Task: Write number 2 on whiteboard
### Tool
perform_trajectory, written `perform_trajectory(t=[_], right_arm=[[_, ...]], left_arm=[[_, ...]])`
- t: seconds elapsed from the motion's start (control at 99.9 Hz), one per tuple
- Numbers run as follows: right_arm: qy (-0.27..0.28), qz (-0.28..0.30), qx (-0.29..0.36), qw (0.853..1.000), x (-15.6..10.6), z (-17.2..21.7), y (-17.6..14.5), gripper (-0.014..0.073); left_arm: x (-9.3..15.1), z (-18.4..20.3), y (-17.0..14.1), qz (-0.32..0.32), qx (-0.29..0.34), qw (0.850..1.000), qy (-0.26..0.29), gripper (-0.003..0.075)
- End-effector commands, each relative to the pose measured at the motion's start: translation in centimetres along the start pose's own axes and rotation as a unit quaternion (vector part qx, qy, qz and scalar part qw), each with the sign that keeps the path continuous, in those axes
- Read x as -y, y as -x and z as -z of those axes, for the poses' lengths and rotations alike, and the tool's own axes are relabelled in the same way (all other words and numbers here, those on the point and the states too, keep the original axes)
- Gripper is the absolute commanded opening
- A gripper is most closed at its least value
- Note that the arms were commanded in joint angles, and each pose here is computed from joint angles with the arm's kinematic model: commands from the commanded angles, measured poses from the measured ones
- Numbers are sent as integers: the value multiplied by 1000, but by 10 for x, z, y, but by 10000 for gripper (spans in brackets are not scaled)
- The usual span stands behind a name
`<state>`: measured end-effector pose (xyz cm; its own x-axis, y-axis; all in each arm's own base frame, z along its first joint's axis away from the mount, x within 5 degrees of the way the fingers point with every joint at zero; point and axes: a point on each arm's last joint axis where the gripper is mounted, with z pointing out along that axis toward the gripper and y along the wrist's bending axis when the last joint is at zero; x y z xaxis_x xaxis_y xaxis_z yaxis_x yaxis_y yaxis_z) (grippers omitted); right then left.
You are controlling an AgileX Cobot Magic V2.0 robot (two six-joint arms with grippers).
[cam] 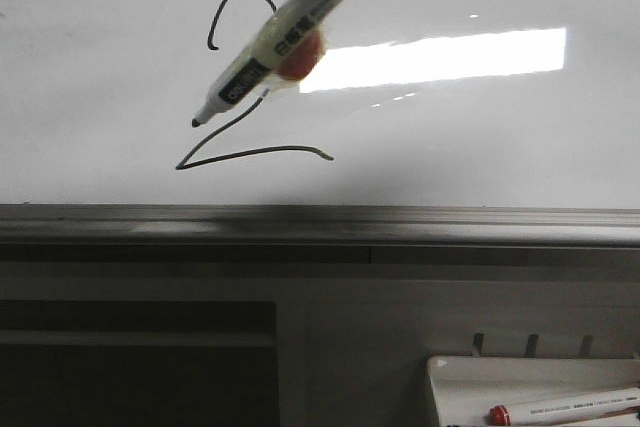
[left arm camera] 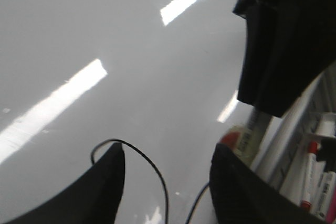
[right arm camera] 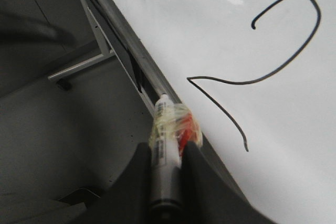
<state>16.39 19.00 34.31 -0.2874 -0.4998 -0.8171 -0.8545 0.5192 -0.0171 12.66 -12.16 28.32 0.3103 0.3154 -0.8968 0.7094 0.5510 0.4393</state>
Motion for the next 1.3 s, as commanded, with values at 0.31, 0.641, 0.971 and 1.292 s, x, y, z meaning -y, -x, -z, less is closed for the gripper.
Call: perform_trajectory(t=[0.31,0.641,0.971,1.292], right_arm=[[0,12,68,998,-7,20,31,-50],[18,3,67,998,-13,20,32,-50],[29,10,77,997,-20,21,36,-50],[24,16,75,997,-19,21,36,-50]], left_arm=[[5,-23,2,-14,41,998,-37,325],[8,-28,-5,-40,22,998,-50,325],[9,-28,-9,-50,5,997,-56,267],[9,-28,-7,-51,11,997,-57,96]])
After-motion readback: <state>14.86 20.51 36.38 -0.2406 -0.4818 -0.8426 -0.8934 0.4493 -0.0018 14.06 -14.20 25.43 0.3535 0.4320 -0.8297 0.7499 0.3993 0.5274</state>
